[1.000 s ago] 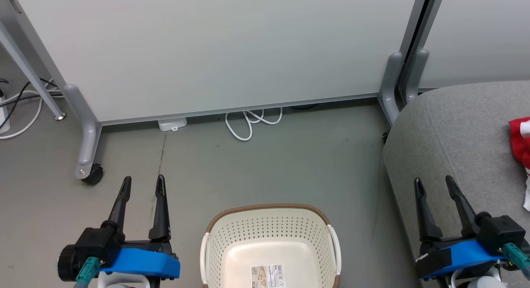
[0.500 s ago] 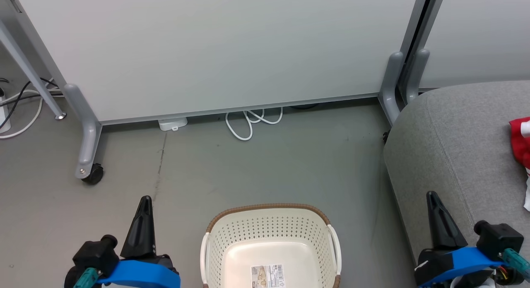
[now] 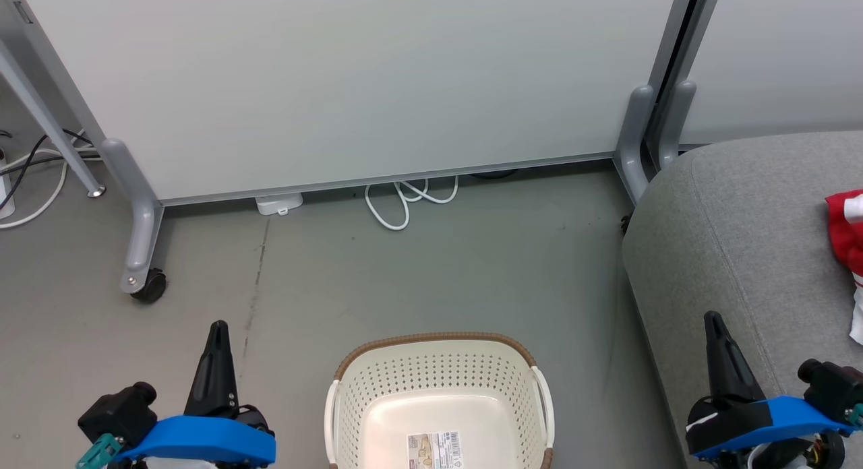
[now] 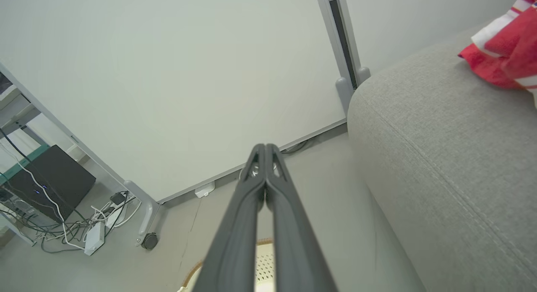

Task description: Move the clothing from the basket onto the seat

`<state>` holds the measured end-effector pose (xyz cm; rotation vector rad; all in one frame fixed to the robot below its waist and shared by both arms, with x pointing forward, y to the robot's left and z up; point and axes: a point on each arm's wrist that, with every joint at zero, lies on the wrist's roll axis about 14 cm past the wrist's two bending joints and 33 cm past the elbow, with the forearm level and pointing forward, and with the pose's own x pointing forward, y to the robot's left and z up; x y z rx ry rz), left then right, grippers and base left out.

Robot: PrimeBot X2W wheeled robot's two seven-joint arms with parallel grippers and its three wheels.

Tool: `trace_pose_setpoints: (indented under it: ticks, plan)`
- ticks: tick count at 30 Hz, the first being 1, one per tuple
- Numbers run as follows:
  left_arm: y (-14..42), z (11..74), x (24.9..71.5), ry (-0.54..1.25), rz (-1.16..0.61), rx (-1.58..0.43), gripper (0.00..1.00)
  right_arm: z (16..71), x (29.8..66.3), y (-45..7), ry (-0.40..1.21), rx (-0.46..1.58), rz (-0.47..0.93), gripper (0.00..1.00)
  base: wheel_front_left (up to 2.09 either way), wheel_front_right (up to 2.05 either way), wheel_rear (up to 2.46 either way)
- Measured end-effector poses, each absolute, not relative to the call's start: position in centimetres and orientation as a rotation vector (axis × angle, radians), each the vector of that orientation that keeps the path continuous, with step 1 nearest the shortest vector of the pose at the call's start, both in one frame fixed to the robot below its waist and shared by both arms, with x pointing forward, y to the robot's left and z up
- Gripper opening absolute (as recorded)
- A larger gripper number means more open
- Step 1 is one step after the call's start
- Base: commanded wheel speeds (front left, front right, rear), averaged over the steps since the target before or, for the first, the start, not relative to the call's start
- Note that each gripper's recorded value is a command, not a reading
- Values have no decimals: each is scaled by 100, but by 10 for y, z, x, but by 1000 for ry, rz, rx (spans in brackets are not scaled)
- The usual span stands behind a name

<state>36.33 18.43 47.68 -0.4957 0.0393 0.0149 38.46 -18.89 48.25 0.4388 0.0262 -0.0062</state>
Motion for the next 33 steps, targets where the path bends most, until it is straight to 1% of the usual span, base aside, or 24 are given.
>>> trace_pose_setpoints:
  ticks: [33]
  plan:
    - [196,478,371,58,74,-941,0,482,385,-197,52,907,-62,0,0,0,0]
